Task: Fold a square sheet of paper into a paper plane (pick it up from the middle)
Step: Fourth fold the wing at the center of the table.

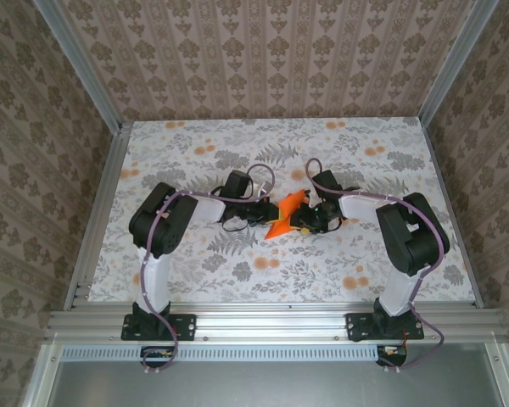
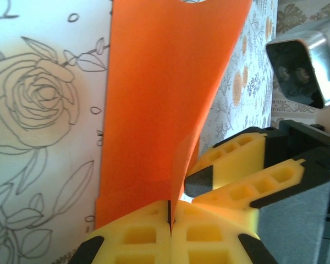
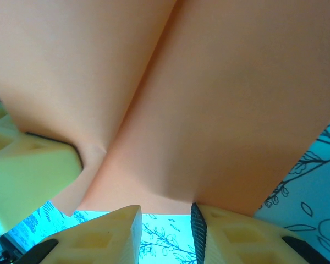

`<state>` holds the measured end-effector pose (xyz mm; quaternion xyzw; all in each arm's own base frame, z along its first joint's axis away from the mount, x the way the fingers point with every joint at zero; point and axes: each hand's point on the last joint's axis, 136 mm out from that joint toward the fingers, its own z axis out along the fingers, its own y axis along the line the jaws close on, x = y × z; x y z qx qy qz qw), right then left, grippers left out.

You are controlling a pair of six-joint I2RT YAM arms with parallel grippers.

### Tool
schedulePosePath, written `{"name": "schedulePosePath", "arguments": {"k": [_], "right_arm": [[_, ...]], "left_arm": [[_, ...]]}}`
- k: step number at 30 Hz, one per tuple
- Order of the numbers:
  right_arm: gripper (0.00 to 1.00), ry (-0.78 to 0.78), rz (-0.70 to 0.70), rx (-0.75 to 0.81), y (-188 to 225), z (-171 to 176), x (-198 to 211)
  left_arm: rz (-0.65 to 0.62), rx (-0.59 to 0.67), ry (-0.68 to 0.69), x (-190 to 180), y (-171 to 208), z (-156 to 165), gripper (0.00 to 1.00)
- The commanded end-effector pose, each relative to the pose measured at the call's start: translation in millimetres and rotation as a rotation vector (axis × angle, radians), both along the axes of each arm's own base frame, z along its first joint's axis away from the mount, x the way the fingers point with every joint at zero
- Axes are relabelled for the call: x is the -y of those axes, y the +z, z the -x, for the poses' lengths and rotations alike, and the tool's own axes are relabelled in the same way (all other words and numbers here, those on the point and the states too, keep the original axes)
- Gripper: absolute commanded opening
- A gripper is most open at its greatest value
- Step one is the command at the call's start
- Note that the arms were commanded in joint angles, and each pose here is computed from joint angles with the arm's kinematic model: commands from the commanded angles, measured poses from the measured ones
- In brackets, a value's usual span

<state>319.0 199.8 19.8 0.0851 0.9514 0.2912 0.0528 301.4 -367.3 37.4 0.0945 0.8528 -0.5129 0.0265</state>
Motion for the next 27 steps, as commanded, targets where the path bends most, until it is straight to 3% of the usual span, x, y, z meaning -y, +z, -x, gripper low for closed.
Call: {"name": "schedulePosePath", "arguments": {"k": [1, 5, 14, 27], "right_arm": [[0.34, 0.004, -0.020, 0.057, 23, -8, -1], [0.36, -0.024, -0.048, 0.115, 35, -24, -6], [0.42, -0.085, -0.002, 0.111, 18, -44, -2], [0.45, -0.139, 0.047, 0.034, -9, -47, 3]], "left_arm": [[0.009, -0.034, -0.023, 1, -2, 1, 0.04], [0.011, -0.041, -0.038, 2, -2, 3, 0.04], [0.005, -0.040, -0.046, 2, -3, 4, 0.04], [-0.009, -0.030, -0.038, 2, -6, 3, 0.06]]}}
